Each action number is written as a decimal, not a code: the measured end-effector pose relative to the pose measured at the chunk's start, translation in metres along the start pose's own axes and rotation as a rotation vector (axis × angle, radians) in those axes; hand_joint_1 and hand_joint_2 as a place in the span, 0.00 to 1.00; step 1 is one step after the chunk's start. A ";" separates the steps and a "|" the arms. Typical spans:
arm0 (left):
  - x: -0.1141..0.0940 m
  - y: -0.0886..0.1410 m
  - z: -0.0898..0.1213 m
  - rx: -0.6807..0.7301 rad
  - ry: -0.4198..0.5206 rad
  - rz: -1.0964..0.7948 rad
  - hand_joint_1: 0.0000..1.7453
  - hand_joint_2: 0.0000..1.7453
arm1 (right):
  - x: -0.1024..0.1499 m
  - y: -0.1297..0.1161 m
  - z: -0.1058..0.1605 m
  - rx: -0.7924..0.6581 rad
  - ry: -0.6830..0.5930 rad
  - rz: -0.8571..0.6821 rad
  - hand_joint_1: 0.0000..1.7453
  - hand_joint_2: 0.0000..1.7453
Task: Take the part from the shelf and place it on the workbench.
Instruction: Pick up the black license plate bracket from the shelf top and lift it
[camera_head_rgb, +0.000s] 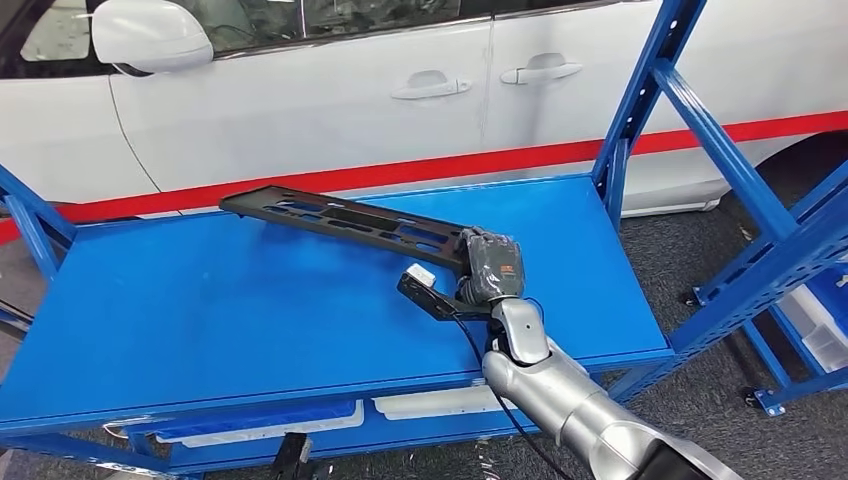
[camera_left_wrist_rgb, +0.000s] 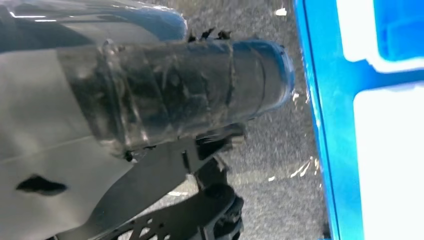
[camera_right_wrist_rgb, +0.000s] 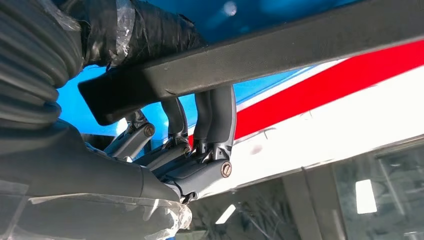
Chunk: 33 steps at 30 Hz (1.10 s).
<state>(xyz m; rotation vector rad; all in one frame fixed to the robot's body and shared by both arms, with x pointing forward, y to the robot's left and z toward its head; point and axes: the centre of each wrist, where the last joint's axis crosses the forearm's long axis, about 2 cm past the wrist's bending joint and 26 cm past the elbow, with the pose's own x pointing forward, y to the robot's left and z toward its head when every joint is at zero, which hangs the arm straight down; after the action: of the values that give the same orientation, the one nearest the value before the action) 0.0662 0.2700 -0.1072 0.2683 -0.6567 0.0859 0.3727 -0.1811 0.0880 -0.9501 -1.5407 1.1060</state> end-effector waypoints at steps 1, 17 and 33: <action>0.000 0.000 0.000 0.001 -0.002 0.000 0.00 1.00 | 0.000 -0.001 -0.001 -0.008 0.000 -0.009 1.00 1.00; -0.002 -0.003 0.002 0.029 -0.001 0.039 0.00 1.00 | 0.071 -0.058 0.032 -0.354 -0.224 -0.243 1.00 1.00; 0.011 -0.005 -0.004 -0.002 0.021 -0.017 0.00 1.00 | 0.087 -0.131 0.082 -0.637 -0.378 -0.634 1.00 1.00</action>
<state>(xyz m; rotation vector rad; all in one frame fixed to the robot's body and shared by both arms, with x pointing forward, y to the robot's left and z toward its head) 0.0778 0.2659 -0.1050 0.2708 -0.6336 0.0722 0.2668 -0.1518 0.2274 -0.5711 -2.3662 0.3405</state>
